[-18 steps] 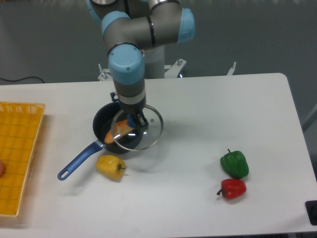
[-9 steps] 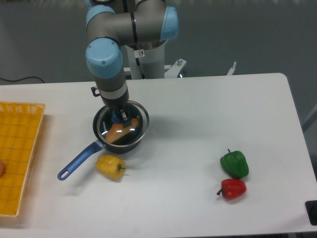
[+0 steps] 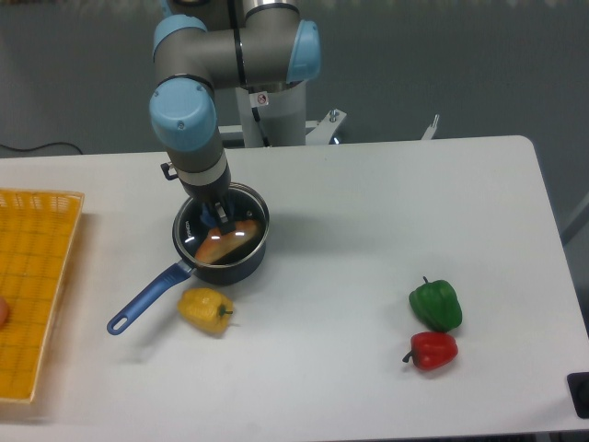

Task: Close the pot lid
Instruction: 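Settle the glass lid onto the saucepan rim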

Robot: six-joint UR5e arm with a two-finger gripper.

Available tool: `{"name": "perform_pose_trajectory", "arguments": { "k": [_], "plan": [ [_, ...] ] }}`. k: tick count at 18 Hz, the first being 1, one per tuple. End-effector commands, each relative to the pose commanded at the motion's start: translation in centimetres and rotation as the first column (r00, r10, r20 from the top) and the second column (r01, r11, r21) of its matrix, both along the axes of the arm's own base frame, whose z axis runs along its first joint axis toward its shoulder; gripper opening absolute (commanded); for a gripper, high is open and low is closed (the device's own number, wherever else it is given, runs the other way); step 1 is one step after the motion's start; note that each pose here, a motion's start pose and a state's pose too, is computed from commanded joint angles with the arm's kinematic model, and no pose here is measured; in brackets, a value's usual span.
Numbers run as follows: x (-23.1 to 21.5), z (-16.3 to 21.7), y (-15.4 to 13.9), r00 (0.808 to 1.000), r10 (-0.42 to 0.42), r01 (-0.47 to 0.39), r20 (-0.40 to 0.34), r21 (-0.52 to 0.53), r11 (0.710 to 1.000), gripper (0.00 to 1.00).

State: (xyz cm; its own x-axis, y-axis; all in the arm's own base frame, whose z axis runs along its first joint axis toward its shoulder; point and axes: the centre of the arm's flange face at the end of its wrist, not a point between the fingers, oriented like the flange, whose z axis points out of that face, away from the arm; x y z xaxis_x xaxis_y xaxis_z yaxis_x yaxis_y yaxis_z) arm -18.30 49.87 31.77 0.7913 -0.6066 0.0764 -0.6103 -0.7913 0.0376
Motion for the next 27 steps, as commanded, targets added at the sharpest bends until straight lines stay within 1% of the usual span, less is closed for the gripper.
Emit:
{"name": "perform_pose_trajectory", "arguments": {
  "k": [3,27],
  "plan": [
    [0.3,-0.7,-0.4,1.0,0.004,-0.004,0.007,-0.014,1.0,0.4],
    [1.0,-1.4,0.1,1.0,-0.006,0.006,-0.006,-0.024,1.0,0.41]
  ]
}}
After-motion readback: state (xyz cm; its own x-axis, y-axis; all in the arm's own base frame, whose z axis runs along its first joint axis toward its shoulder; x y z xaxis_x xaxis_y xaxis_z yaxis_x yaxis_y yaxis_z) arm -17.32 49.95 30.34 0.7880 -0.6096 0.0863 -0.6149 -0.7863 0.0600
